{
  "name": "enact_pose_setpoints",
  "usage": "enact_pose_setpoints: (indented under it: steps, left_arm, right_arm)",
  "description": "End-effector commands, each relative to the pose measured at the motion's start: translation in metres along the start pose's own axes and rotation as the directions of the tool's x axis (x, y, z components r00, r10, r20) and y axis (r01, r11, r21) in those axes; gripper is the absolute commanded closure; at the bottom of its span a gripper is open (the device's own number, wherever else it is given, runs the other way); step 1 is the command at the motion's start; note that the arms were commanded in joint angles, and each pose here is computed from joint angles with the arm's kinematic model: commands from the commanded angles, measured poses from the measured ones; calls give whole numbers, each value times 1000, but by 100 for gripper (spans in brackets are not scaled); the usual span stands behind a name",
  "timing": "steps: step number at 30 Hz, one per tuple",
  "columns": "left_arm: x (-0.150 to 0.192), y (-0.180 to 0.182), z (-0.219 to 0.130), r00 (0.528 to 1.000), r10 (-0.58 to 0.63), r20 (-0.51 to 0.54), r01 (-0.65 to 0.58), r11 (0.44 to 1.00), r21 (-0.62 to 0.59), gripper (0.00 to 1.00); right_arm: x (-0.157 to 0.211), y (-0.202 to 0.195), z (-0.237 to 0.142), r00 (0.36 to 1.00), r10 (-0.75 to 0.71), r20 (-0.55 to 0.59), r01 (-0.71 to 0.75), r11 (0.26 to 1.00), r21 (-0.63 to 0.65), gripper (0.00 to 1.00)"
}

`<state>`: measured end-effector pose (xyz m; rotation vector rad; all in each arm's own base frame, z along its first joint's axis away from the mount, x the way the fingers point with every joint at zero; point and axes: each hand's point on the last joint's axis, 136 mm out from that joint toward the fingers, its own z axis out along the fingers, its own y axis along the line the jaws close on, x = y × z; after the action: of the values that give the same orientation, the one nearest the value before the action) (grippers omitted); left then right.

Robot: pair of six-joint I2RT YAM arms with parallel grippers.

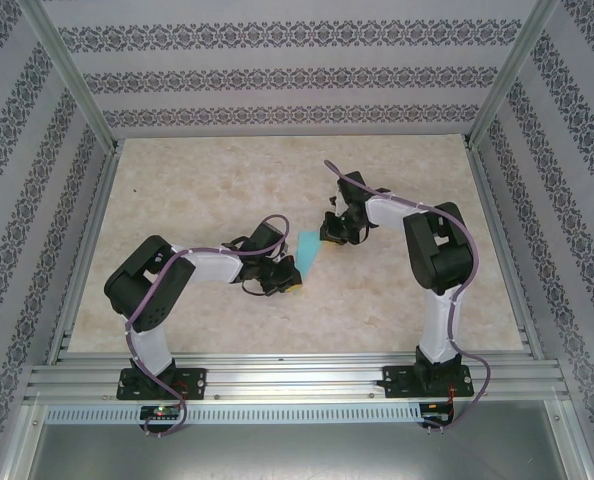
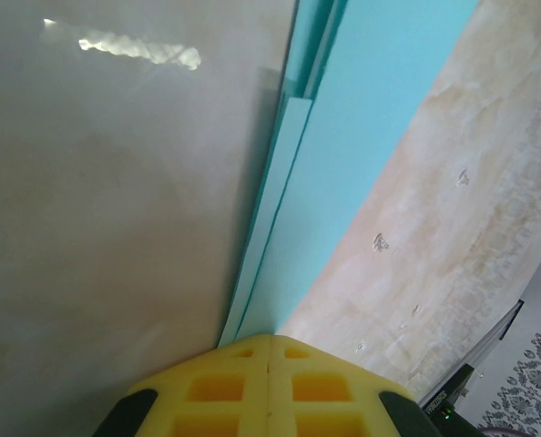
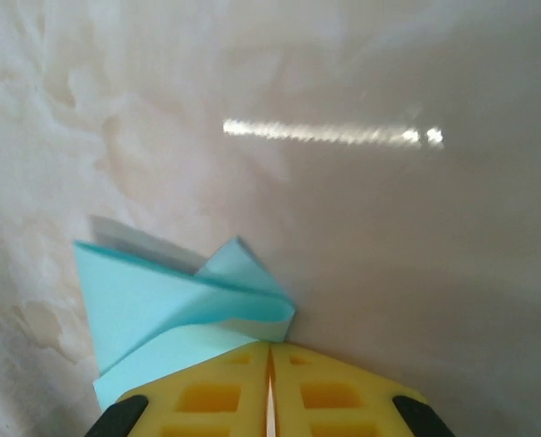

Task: Fold a paper plane with a square sheet of paper (fold left side to right side)
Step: Fold the wing for the fifth time at the center of the table.

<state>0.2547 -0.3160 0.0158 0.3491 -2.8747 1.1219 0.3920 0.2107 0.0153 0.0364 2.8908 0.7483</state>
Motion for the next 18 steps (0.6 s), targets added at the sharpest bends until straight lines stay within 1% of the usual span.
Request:
enact_pose_setpoints:
  steps: [1,5,7,10,12,15,18]
  left_arm:
    - [23,75,11,991,-130,-37,118,966,-230,100]
    - [23,75,10,991,-129,-35,118,966,-228,100]
    - [23,74,10,991,-127,-34,116,967,-226,100]
    - [23,73,9,992,-124,-32,114,967,-226,100]
    - [23,73,9,992,-124,-33,114,967,-229,100]
    - [22,72,9,992,-123,-30,113,967,-227,100]
    - [22,73,9,992,-123,-31,113,967,-230,100]
  right_arm:
    - [-43,-13,-18,989,-11,148,5,999,44,89]
    - [-42,-9,-42,981,-28,191,20,999,45,88]
    - [-37,-2,-54,976,-41,212,38,999,18,88]
    - [-20,14,-67,974,-58,218,68,997,-41,87]
    - [-3,31,-66,978,-66,200,90,989,-114,87]
    - [17,56,-55,984,-75,162,106,976,-193,87]
    - [27,71,-36,987,-97,125,121,971,-204,86]
